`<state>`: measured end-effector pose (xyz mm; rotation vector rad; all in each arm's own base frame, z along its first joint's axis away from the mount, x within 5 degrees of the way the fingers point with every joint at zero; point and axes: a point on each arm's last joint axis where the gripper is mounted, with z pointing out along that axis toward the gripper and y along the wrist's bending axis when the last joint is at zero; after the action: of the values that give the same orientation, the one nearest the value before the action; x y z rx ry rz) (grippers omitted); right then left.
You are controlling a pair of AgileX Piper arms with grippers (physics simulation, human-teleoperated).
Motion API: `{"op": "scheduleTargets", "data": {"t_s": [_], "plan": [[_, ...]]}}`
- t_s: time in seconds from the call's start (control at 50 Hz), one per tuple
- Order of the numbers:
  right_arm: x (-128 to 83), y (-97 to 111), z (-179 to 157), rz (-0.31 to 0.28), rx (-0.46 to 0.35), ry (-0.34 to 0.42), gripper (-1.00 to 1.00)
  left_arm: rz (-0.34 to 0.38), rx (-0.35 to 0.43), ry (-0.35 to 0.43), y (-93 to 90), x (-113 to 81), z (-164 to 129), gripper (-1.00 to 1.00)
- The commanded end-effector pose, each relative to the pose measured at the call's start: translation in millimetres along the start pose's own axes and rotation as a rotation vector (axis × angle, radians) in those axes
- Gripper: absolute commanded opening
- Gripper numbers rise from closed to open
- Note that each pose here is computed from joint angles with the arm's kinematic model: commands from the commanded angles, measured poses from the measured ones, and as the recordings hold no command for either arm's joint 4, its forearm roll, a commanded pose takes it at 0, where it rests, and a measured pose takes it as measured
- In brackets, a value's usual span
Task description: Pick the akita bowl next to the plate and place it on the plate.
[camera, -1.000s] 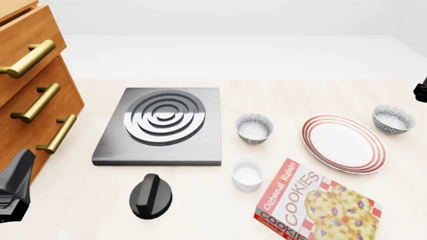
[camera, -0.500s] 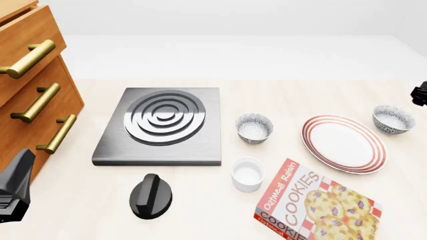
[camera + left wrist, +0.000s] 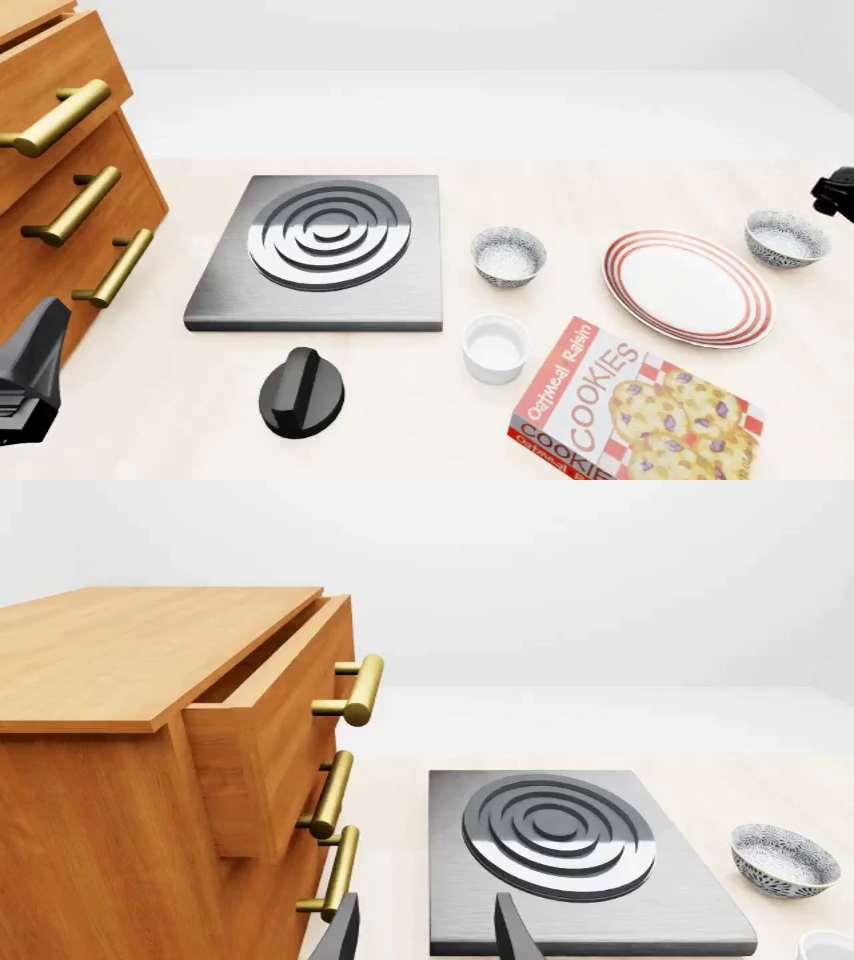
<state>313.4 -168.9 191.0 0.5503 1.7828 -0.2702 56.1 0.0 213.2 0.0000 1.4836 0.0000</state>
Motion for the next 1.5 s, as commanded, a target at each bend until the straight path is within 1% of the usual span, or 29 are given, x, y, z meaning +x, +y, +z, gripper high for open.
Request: {"op": "scheduleTargets", "data": {"t_s": [0.02,0.28,0.8,1.16,1.5], "plan": [[3.9,-0.5,7.3,0.025,0.004,0.032,1.0,0.0,0.0,0.0,0.0,0.0,0.0,1.0],[5.2,-1.4,13.2,0.042,0.008,0.05,1.0,0.0,0.0,0.0,0.0,0.0,0.0,1.0],[6.8,1.4,23.2,0.098,0.011,0.107,1.0,0.0,0.0,0.0,0.0,0.0,0.0,1.0],[3.7,-0.2,28.4,0.128,0.021,0.124,1.0,0.0,0.0,0.0,0.0,0.0,0.0,1.0],[6.1,-2.6,34.7,0.148,0.03,0.143,1.0,0.0,0.0,0.0,0.0,0.0,0.0,1.0]]}}
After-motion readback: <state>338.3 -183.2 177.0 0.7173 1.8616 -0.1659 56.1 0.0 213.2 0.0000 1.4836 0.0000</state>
